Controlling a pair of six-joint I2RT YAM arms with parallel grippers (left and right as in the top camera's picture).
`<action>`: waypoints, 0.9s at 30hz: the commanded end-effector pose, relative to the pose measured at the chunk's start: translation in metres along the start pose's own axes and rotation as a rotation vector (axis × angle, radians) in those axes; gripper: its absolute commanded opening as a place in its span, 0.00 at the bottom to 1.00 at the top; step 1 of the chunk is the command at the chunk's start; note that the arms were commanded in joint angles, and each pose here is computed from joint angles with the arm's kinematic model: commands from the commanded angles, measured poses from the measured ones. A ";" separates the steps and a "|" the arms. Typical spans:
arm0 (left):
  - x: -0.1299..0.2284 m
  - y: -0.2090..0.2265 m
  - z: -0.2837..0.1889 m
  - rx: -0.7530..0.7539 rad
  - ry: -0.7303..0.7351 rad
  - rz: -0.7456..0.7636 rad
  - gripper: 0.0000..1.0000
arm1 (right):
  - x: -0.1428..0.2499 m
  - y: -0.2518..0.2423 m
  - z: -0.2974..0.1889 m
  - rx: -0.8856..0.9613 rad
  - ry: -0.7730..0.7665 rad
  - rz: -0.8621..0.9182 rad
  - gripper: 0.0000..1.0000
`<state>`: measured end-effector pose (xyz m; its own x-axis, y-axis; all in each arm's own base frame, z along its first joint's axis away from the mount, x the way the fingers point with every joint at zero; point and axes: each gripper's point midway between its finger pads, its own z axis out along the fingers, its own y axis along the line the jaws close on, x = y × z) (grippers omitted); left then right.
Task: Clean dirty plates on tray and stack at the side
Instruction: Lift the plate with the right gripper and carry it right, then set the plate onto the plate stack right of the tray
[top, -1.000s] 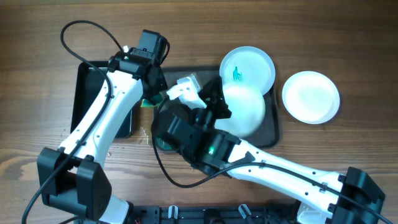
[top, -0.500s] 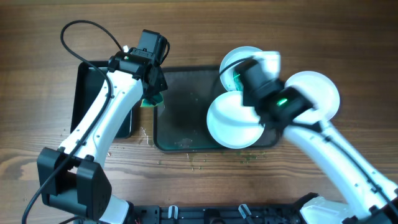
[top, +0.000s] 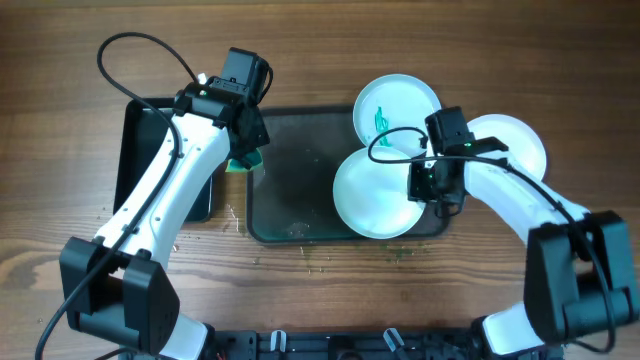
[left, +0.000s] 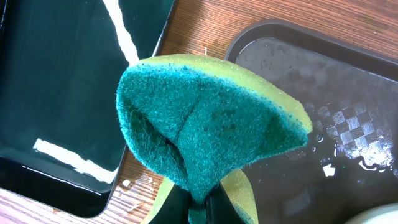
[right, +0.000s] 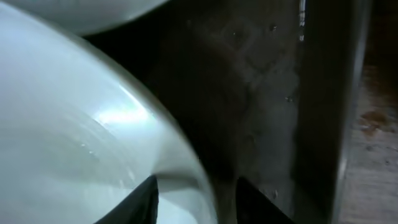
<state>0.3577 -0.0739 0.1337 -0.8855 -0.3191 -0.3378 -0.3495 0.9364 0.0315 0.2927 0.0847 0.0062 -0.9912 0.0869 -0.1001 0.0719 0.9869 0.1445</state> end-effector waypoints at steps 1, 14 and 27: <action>-0.009 0.001 -0.009 0.007 -0.036 -0.029 0.04 | 0.004 -0.003 0.006 0.005 0.019 -0.025 0.05; -0.007 -0.002 -0.009 0.023 -0.026 -0.028 0.04 | -0.018 -0.009 -0.125 0.037 -0.391 -0.029 0.04; -0.011 -0.006 -0.009 0.038 -0.040 -0.033 0.04 | -0.025 -0.150 -0.270 1.031 -0.891 0.348 0.04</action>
<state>0.3607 -0.0751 0.1345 -0.8812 -0.3207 -0.3474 -0.3496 0.9366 0.0221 0.2812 -0.0884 0.2391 -0.4845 0.1261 -0.8656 0.7100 0.6348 -0.3049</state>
